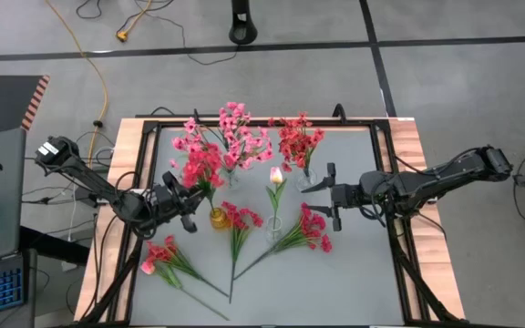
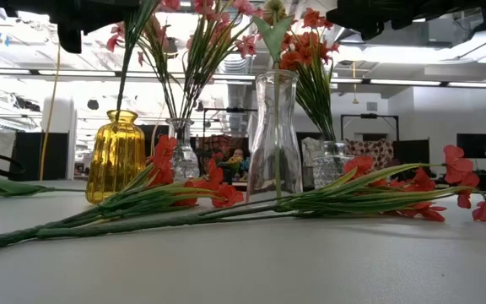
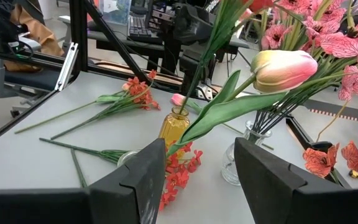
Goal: Sort flowers into vase by color
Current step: Put the bottom left red flowers into the yellow vase, then put the left red flowers into the yellow vase
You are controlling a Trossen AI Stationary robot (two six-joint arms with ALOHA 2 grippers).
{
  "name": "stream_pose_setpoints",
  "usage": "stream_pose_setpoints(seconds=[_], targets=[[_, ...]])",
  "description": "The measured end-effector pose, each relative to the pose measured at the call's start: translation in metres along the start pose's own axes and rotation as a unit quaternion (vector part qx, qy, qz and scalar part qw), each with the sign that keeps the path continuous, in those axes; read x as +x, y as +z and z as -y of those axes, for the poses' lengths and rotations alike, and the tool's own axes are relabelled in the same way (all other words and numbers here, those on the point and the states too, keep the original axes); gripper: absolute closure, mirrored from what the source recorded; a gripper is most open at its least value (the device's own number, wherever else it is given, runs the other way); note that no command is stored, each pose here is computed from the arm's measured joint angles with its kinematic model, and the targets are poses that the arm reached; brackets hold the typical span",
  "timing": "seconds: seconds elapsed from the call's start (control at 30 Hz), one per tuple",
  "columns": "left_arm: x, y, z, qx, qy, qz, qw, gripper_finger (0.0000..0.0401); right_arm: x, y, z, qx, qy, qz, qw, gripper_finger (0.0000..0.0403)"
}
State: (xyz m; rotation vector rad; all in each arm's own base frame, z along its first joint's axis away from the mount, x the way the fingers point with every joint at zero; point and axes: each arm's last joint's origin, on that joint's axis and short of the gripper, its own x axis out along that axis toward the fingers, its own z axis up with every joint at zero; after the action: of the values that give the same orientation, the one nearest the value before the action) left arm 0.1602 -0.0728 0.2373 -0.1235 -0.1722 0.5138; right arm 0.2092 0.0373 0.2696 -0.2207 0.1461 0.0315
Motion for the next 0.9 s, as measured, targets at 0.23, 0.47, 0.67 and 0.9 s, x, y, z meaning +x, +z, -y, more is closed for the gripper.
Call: stream_pose_setpoints(seconds=[0.23,0.47,0.67,0.9], targets=[[0.000,0.000,0.001,-0.012,-0.009,0.000,1.000,0.0246,0.000,0.000,0.000,0.000,0.000,0.000,1.000,0.0184],[0.000,0.002,0.002,0.031,-0.036,0.008,0.999,0.0216,0.000,0.000,0.000,0.000,0.000,0.000,1.000,0.0184],[0.002,0.018,0.004,0.067,-0.022,0.023,0.997,0.0216,0.000,0.000,0.000,0.000,0.000,0.000,1.000,0.0184],[0.000,0.034,0.004,0.067,-0.024,0.039,0.997,0.0216,0.000,0.000,0.000,0.000,0.000,0.000,1.000,0.0184]])
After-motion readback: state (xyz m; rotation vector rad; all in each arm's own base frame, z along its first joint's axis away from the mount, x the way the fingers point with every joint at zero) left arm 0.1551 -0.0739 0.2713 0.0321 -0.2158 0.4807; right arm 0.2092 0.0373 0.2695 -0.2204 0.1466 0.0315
